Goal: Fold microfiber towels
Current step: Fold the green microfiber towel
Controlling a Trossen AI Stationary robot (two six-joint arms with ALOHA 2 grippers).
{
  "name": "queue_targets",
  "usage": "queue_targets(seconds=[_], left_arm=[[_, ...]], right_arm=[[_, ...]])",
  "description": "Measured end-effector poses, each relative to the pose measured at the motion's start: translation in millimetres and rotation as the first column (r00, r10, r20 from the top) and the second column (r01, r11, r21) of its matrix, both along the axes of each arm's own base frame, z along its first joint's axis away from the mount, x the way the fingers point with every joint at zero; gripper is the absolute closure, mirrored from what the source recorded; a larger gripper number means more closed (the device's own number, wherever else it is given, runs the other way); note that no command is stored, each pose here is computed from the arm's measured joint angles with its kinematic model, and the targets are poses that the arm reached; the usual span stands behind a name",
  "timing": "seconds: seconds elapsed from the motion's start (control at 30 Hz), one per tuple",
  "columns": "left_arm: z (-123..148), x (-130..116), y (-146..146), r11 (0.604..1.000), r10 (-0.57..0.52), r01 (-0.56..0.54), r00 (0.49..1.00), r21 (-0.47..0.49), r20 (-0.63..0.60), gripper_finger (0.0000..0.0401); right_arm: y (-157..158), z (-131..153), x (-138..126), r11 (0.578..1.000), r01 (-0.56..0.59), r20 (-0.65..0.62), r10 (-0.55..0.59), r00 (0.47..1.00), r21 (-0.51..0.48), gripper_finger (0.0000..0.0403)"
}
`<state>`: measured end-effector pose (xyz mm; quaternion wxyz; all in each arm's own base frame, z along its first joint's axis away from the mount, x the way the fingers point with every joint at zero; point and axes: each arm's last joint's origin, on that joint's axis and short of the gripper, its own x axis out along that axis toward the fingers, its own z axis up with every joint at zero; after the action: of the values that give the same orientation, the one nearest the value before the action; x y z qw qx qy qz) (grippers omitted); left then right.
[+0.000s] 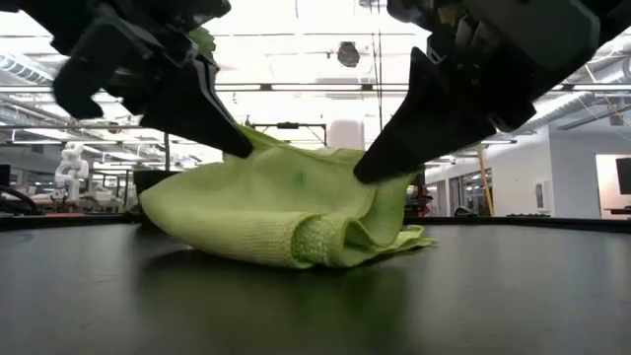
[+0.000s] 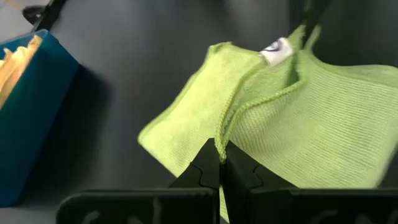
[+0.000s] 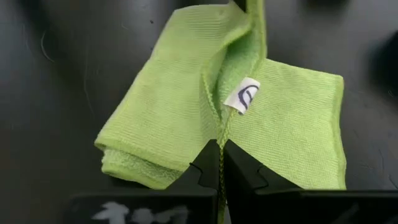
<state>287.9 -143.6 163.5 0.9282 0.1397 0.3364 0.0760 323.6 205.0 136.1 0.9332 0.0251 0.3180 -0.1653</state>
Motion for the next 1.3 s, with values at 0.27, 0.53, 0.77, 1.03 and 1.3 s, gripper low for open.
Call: queue_targets(seconds=[0.27,0.53,0.77,1.03,1.3], left_arm=[[6.6,-2.7,-4.3,0.995,-0.081,0.080,0.997,-0.065,-0.009,0.0399],[38.8,-32.3,-39.4,0.971,-0.183,0.198,0.976,-0.131,0.118,0.0399],[60.2,-55.6,-67.1,0.953,-0.239,0.277,0.936,-0.123,0.260,0.0400],[54.1,-46.3,-48.1,0.986,-0.150,0.162,0.967,-0.038,0.207,0.0400],[40.6,-27.5,-3.8,0.995,-0.001,0.006,0.999,-0.101,0.045,0.0400]], right_arm=[[12.5,12.3,-3.4,0.998,-0.054,0.067,0.053,0.996,0.023,0.0403],[40.8,44.8,-14.8,0.980,-0.185,0.239,0.165,0.957,0.067,0.0403],[56.1,56.2,-22.4,0.966,-0.246,0.319,0.210,0.924,0.077,0.0403],[47.0,52.9,-19.1,0.986,-0.165,0.298,0.146,0.943,0.038,0.0403],[11.6,35.5,-10.9,0.999,0.032,0.157,-0.038,0.987,0.042,0.0403]])
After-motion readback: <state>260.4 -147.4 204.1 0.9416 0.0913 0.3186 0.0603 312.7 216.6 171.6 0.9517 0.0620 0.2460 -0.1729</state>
